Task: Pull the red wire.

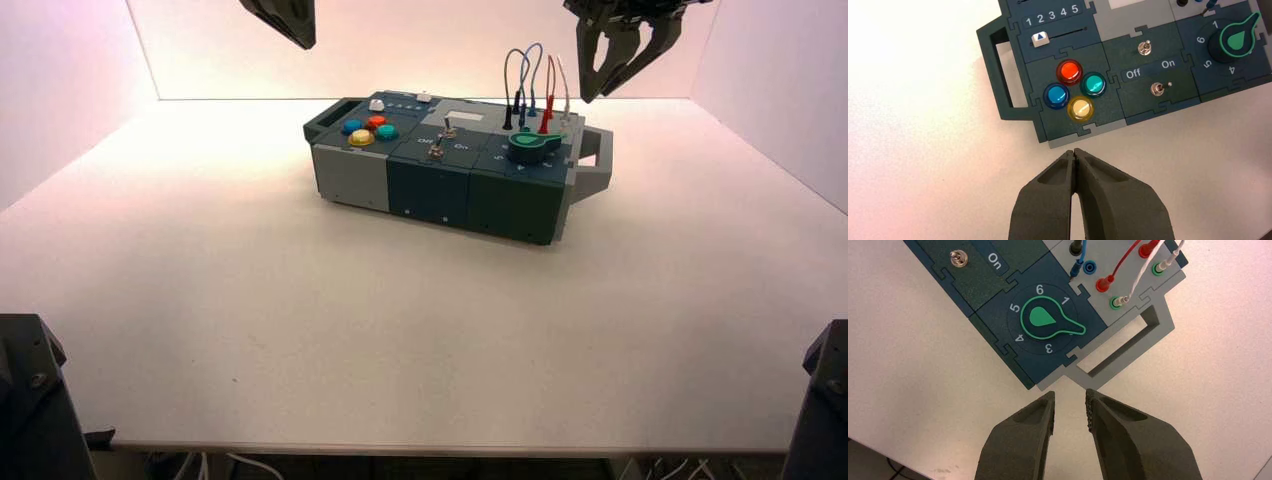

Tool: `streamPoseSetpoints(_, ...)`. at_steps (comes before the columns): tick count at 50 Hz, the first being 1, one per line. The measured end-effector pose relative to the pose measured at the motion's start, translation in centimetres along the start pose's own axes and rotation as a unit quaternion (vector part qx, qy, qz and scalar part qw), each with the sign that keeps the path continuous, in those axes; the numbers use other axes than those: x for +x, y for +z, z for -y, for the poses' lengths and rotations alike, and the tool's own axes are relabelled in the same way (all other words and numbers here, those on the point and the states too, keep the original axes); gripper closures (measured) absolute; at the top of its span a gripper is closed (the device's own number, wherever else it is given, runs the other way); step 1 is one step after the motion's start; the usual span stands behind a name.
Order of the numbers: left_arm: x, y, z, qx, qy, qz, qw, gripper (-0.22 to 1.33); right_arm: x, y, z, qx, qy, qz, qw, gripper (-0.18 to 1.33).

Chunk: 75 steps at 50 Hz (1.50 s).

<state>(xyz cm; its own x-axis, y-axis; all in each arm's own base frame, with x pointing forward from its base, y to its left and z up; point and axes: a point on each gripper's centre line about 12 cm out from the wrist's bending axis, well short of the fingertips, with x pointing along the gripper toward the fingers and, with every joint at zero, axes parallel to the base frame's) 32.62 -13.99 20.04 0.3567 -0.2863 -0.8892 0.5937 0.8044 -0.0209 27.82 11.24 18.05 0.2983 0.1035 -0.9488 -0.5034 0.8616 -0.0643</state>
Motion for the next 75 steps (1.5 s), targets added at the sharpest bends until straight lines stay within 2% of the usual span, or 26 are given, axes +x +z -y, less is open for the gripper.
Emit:
streamPoseSetpoints(26, -0.1, 0.1, 0.1, 0.003, 0.001, 0.004, 1.0000, 1.27, 0.3, -0.1, 0.0, 0.000, 0.001, -0.007, 1.0000, 0.43)
streamPoseSetpoints(33, -0.4, 0.1, 0.2, 0.003, 0.002, 0.010, 0.9999, 1.27, -0.1, 0.3, -0.3, -0.004, 0.003, -0.009, 0.9999, 0.43)
streamPoseSetpoints(38, -0.3, 0.1, 0.2, 0.003, 0.003, 0.011, 0.9999, 1.27, -0.4, 0.9, -0.3, 0.012, 0.003, -0.002, 0.9999, 0.43)
streamPoseSetpoints(43, -0.3, 0.1, 0.2, 0.002, 0.004, 0.012, 0.9999, 1.27, -0.6, 1.9, -0.2, 0.052, 0.002, 0.006, 0.9986, 0.43)
streamPoseSetpoints(48, -0.3, 0.1, 0.2, 0.003, 0.003, 0.011, 0.9999, 1.27, -0.3, 2.7, -0.1, 0.076, 0.005, 0.007, 0.9971, 0.43)
streamPoseSetpoints(57, -0.2, 0.1, 0.3, 0.005, 0.002, 0.010, 0.9999, 1.27, 0.9, 3.8, -0.1, 0.088, 0.011, -0.002, 0.9961, 0.43)
streamPoseSetpoints(62, -0.2, 0.0, 0.5, 0.017, 0.000, 0.008, 0.9998, 1.27, 1.6, 4.1, -0.1, 0.091, 0.012, -0.009, 0.9957, 0.43)
streamPoseSetpoints(66, -0.5, 0.3, 1.5, 0.038, -0.006, 0.011, 0.9992, 1.27, 2.2, 4.5, 0.0, 0.098, 0.011, -0.015, 0.9951, 0.43)
streamPoseSetpoints(71, -1.4, 0.8, 2.8, 0.062, -0.010, 0.029, 0.9976, 1.27, 3.1, 4.9, 0.5, 0.117, 0.008, -0.019, 0.9929, 0.43)
streamPoseSetpoints(75, -1.8, 1.0, 3.3, 0.068, -0.010, 0.041, 0.9968, 1.27, 3.6, 5.1, 0.9, 0.128, 0.004, -0.021, 0.9916, 0.43)
